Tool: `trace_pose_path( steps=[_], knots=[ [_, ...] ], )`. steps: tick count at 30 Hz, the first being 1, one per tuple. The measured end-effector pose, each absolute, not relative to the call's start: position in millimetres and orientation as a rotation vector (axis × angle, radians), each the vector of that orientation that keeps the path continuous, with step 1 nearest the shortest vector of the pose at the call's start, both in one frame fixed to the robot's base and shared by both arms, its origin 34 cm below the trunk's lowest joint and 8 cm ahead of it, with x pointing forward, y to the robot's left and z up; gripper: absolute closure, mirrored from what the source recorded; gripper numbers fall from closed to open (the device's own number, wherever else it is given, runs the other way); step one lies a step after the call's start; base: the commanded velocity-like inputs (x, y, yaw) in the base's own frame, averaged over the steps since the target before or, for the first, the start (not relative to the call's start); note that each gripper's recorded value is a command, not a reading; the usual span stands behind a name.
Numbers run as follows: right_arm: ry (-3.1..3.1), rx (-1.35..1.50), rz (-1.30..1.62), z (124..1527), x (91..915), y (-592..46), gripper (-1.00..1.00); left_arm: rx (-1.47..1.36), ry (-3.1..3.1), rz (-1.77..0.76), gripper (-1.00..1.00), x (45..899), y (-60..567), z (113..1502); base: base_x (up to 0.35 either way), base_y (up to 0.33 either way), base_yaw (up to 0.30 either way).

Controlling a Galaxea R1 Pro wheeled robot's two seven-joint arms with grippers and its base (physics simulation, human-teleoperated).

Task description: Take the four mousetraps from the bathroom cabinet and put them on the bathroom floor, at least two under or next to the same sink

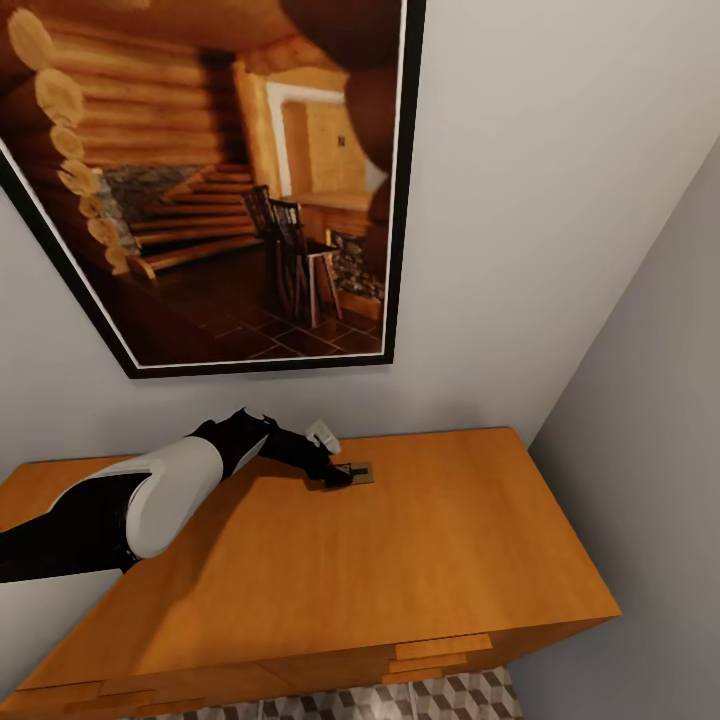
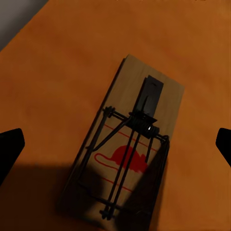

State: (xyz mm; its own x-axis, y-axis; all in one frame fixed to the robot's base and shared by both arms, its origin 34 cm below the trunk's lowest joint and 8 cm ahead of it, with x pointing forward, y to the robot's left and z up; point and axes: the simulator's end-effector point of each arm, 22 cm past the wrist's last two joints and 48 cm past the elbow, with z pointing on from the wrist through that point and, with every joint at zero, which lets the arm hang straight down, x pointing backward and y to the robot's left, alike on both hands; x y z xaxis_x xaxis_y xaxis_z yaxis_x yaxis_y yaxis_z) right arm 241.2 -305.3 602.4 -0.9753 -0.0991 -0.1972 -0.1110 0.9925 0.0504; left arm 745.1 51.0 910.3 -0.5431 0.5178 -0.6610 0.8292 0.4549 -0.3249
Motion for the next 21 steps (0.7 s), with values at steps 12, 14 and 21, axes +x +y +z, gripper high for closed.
trace_pose_path(
  steps=[12,14,21],
  knots=[
    [2.94,-0.156,0.09,602.4,241.2,-305.4,1.0,1.122,2.236,-0.879,-1.0,745.0,50.7,910.3,0.0,0.0,0.0],
    [2.94,-0.156,0.09,602.4,241.2,-305.4,1.0,1.122,2.236,-0.879,-1.0,744.9,50.7,910.3,0.0,0.0,0.0],
    [2.94,-0.156,0.09,602.4,241.3,-305.4,1.0,1.131,2.235,-0.876,-1.0,744.9,51.0,910.2,0.0,0.0,0.0]
  ],
)
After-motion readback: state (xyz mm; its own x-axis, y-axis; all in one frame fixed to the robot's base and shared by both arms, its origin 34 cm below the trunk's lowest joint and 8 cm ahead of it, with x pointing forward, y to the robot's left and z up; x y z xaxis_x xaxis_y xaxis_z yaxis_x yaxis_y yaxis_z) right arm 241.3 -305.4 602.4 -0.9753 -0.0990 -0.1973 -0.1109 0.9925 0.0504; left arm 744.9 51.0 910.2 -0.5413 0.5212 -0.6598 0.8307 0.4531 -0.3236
